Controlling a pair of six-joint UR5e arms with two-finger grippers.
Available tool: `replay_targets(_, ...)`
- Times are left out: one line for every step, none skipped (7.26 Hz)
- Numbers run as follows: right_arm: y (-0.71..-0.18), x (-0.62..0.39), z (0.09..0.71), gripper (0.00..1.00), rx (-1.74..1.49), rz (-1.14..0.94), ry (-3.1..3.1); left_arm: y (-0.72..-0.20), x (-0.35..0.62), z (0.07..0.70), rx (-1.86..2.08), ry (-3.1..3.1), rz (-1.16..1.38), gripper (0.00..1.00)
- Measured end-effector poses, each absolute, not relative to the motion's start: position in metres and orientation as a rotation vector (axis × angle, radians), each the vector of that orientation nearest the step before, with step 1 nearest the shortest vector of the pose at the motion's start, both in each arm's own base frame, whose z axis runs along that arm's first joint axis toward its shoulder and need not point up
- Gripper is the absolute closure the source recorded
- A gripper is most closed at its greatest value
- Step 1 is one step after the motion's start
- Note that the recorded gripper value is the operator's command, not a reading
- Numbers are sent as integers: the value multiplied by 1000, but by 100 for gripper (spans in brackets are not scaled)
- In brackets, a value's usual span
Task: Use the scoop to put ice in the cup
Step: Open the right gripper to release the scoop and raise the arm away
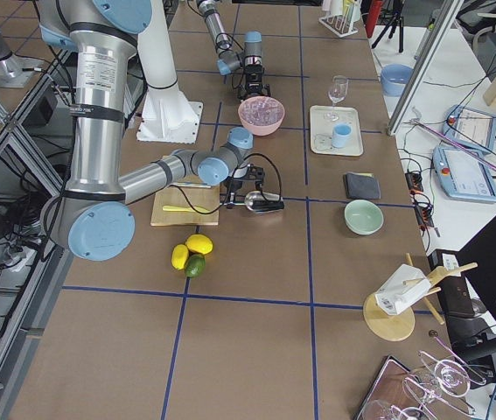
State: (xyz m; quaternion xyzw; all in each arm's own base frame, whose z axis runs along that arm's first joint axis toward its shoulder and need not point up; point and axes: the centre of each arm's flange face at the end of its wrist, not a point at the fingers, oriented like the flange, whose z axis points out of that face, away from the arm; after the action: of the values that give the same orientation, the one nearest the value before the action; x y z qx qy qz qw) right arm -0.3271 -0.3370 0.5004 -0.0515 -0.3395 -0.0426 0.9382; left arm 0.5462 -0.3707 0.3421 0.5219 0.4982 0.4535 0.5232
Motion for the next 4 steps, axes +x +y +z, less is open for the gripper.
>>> replay_targets(-339,-329,497,0,-103,-72,-697,-370,547,342,1253,1187,1080,0)
replay_targets(-340,-327,491,0,-93,-63,-704,-370,548,341,1255,1185,1077,0)
replay_targets(-344,-321,481,0,-70,-49,-715,-369,549,341,1257,1184,1075,0)
replay_targets(-356,-307,471,0,-34,-20,-727,-369,549,340,1258,1185,1074,0)
